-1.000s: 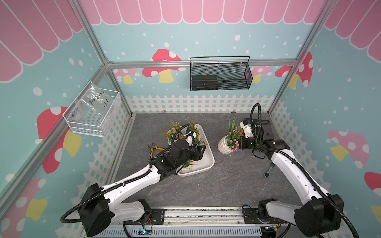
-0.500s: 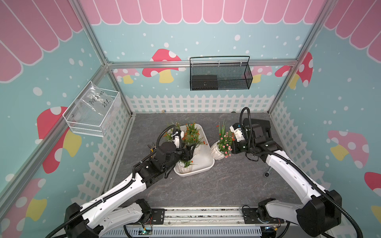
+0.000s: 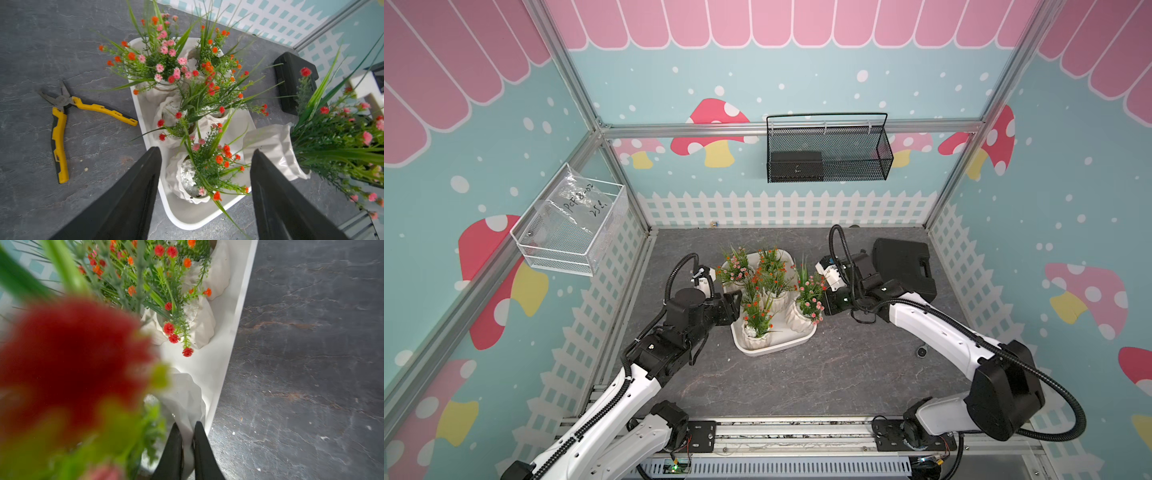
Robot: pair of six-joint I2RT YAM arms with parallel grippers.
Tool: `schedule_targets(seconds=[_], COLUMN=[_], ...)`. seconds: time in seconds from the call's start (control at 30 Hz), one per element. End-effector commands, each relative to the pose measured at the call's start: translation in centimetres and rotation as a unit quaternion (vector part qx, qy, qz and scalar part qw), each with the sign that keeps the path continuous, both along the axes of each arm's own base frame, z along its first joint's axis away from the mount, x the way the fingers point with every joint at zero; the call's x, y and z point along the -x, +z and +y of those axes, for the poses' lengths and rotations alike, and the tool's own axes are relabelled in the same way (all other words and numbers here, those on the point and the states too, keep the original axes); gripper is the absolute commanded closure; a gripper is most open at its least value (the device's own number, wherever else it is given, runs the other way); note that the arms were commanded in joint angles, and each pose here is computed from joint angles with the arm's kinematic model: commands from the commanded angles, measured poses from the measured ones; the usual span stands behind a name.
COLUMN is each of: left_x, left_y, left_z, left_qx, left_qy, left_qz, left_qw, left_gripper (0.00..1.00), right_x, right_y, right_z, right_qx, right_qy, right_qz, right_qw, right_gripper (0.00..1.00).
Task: Put the potted gypsophila into the storage box
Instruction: Place the baby's breath potted plant at the storage box.
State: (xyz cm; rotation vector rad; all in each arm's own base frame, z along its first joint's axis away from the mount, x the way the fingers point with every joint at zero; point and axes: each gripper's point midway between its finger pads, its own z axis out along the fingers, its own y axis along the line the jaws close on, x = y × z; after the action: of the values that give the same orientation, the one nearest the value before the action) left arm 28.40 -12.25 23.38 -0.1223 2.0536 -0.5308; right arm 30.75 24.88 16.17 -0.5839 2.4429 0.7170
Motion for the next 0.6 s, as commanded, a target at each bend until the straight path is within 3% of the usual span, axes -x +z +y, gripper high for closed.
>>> schedule_targets(seconds=[0.0, 0.17, 0.57], left_x=[-0.3, -0.9, -2.7], left_y=[-1.7, -2.0, -2.4], left_z=[2.5, 5.4, 10.2], left_qx=[-0.002, -0.018, -0.05], left_qy=[0.043, 0.081, 0.149], left_qz=[0.002, -0.039, -0.067], left_qw=[0.999, 0.996, 0.985], left_gripper=[0.32, 0.32, 0.32], right_x=[-1.8, -2.1, -2.7], right_y=[2.8, 0.8, -2.5], right_z=[2.3, 4.2, 5.7], right_qx=[-0.03, -0.011, 0.028], right_qy=[0.003, 0.007, -0.008], right_qz=[-0.046, -0.038, -0.033], right_qw=[0.998, 0.999, 0.999], right_gripper=[1.0, 1.0, 1.0])
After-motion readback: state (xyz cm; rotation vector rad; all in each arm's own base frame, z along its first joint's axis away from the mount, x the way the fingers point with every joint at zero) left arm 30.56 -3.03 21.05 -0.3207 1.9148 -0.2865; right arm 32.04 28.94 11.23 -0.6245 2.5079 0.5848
